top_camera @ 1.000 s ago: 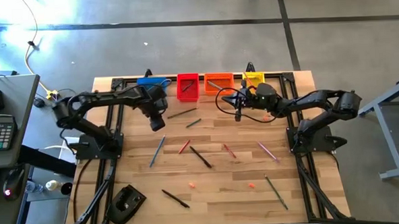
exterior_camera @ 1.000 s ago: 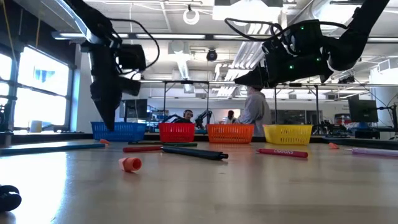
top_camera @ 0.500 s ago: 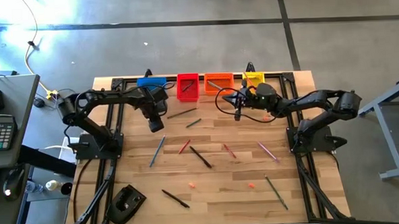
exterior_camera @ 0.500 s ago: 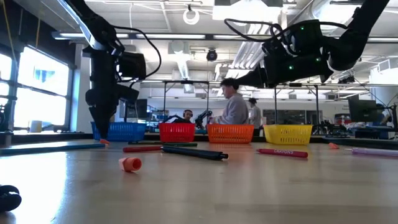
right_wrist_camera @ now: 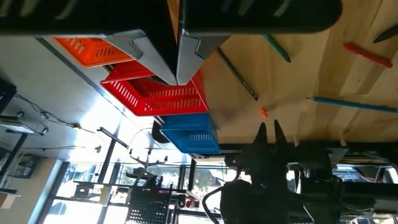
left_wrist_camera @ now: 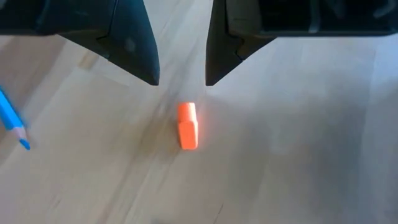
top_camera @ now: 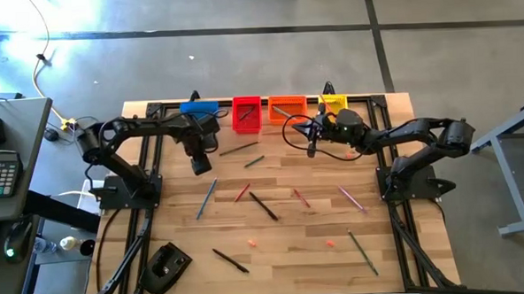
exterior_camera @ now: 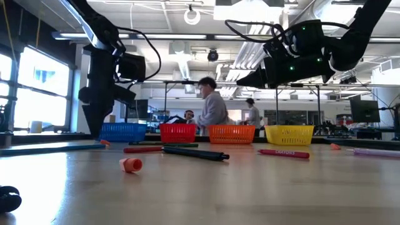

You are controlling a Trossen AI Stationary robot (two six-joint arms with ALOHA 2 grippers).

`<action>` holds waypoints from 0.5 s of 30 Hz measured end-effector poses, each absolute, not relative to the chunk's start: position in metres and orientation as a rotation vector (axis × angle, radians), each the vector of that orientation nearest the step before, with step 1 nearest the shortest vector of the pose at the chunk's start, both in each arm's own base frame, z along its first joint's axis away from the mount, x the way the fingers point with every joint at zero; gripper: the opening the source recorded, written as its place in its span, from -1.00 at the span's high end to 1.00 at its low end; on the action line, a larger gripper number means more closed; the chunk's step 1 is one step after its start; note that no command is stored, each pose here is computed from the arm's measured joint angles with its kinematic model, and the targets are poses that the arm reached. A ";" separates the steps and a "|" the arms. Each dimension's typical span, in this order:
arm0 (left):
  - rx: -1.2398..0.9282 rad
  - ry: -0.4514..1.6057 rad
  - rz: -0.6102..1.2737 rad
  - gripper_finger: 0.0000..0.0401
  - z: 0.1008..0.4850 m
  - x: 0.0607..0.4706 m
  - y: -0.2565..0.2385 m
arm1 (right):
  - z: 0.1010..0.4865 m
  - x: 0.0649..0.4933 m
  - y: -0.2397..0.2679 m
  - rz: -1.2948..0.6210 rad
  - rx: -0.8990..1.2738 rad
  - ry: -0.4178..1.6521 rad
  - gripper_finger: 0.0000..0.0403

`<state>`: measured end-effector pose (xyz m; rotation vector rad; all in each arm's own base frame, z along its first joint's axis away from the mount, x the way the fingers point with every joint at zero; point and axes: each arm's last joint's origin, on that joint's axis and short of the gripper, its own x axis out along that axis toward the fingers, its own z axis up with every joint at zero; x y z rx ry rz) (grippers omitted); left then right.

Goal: Sort crayons/erasers/pens/pencils in bins
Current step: Put the orange eraser into the blue bin

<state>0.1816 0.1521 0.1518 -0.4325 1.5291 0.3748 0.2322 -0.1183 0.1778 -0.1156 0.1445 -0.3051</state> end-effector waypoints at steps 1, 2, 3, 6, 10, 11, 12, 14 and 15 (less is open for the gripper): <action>-0.453 1.530 0.366 0.41 0.152 0.182 0.154 | 0.178 0.232 -0.118 -0.305 -0.116 0.144 1.00; -0.474 1.530 0.354 0.41 0.152 0.183 0.157 | 0.178 0.232 -0.118 -0.305 -0.116 0.144 1.00; -0.490 1.526 0.345 0.41 0.151 0.184 0.160 | 0.178 0.232 -0.118 -0.305 -0.116 0.144 1.00; -0.495 1.531 0.354 0.41 0.149 0.188 0.169 | 0.178 0.232 -0.118 -0.305 -0.117 0.145 1.00; -0.473 1.558 0.332 0.39 0.143 0.194 0.175 | 0.178 0.232 -0.118 -0.305 -0.115 0.145 1.00; -0.469 1.561 0.326 0.38 0.142 0.195 0.176 | 0.178 0.232 -0.118 -0.305 -0.115 0.145 1.00; -0.465 1.564 0.322 0.37 0.141 0.197 0.176 | 0.178 0.232 -0.118 -0.305 -0.115 0.145 1.00; -0.468 1.577 0.318 0.36 0.137 0.198 0.176 | 0.178 0.232 -0.118 -0.305 -0.116 0.145 1.00; -0.466 1.581 0.314 0.36 0.136 0.198 0.177 | 0.178 0.232 -0.118 -0.305 -0.118 0.145 1.00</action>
